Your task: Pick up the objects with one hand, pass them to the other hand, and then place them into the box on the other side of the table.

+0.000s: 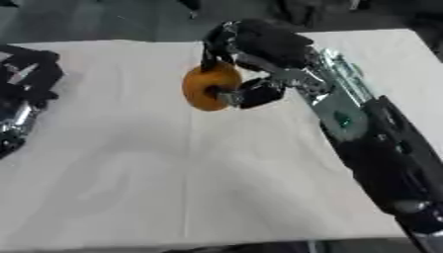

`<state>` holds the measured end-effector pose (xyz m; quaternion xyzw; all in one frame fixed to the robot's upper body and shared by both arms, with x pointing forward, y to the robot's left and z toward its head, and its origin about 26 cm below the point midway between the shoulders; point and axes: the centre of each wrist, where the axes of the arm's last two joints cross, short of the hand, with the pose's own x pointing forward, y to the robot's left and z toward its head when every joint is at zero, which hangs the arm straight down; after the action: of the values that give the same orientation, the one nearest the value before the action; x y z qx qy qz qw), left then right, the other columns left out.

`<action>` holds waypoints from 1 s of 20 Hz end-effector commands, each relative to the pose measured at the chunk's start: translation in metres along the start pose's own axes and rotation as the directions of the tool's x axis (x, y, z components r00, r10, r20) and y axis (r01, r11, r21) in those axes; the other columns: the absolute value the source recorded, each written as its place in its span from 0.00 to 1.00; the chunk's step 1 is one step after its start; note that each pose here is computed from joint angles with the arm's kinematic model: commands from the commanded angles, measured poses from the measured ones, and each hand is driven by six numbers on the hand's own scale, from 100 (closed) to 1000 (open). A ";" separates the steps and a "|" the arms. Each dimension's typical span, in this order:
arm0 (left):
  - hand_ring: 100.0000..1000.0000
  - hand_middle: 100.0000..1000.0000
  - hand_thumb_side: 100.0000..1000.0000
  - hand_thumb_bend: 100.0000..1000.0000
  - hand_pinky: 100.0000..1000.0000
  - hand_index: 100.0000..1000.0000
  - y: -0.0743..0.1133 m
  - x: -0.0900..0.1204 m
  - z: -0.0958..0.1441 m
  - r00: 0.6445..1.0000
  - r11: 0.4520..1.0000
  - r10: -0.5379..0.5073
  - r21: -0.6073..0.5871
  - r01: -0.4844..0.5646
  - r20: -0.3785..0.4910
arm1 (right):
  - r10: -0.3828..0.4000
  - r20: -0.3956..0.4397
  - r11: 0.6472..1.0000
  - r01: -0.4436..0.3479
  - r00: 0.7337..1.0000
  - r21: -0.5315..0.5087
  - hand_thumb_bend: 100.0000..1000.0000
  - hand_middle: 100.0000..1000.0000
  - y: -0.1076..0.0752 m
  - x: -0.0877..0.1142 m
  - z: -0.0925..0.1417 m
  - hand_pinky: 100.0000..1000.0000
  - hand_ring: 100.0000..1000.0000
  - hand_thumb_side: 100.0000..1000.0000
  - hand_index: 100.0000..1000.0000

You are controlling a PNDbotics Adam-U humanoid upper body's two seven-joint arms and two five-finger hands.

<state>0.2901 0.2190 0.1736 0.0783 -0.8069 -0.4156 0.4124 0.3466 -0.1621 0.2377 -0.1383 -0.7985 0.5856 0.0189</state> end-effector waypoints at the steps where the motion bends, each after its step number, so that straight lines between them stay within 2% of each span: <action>1: 0.00 0.86 0.79 0.00 0.62 0.92 0.000 0.008 -0.003 1.000 0.994 0.007 -0.105 -0.005 0.016 | 0.019 0.089 0.999 -0.016 0.996 -0.035 0.00 0.37 -0.017 0.015 -0.012 0.47 0.34 0.00 0.33; 5: 0.00 0.91 0.85 0.00 0.62 0.94 -0.008 0.014 -0.008 0.994 0.971 0.104 -0.215 -0.105 -0.015 | 0.027 0.171 0.998 -0.017 0.985 -0.056 0.00 0.38 -0.028 0.030 -0.022 0.49 0.35 0.00 0.34; 9: 0.00 0.94 0.85 0.01 0.62 0.94 -0.013 0.020 -0.014 0.980 0.936 0.194 -0.292 -0.195 -0.036 | 0.026 0.225 0.998 -0.011 0.974 -0.070 0.00 0.38 -0.037 0.042 -0.027 0.49 0.35 0.00 0.34; 14: 0.00 0.96 0.85 0.10 0.62 0.97 -0.017 0.025 -0.019 0.954 0.881 0.298 -0.380 -0.280 -0.013 | 0.016 0.261 0.997 0.003 0.965 -0.075 0.00 0.38 -0.043 0.050 -0.030 0.49 0.35 0.00 0.34; 20: 0.00 0.99 0.85 0.16 0.63 0.99 -0.018 0.024 -0.017 0.920 0.815 0.392 -0.465 -0.346 0.002 | 0.009 0.273 0.998 0.010 0.962 -0.070 0.00 0.28 -0.045 0.052 -0.031 0.50 0.35 0.00 0.35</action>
<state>0.2851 0.1838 0.1728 -0.1919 -0.7053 -0.5016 0.4627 0.2990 -0.1340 0.2737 -0.0549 -0.8121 0.5756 -0.0783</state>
